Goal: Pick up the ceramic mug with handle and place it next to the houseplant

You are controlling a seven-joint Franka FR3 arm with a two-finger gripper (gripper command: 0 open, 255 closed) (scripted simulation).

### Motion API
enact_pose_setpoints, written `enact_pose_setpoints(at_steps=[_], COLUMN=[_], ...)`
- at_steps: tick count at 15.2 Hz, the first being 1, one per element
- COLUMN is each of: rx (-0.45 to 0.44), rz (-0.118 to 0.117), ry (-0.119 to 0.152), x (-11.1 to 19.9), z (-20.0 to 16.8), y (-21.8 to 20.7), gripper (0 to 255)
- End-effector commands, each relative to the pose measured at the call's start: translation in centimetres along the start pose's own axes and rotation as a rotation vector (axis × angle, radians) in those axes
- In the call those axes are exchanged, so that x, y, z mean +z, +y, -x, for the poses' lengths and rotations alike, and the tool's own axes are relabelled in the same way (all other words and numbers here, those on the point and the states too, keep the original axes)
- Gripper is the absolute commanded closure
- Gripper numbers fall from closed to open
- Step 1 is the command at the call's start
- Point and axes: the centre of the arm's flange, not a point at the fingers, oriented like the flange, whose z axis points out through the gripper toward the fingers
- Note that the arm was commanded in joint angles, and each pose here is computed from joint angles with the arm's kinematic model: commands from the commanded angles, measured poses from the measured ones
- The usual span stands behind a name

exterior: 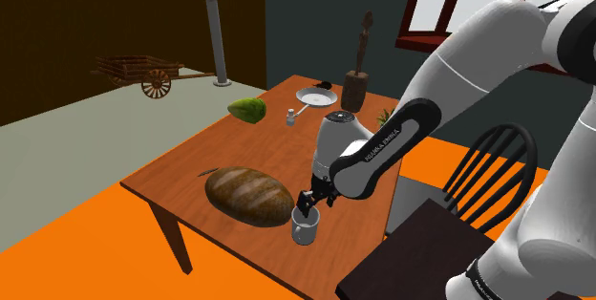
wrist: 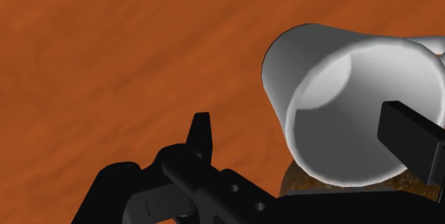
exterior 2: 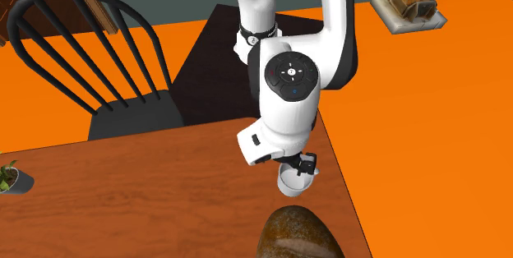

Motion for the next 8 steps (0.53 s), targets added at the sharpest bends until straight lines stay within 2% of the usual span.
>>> enact_pose_setpoints(at_steps=[1, 5, 8], rx=[0.001, 0.001, 0.001], rz=[-0.002, -0.002, -0.002], ry=[0.002, 0.002, 0.002], x=[1.0, 3.1, 3.4], z=[-0.1, -0.1, -0.1], y=[-0.1, -0.1, -0.1], gripper=[0, 0, 0])
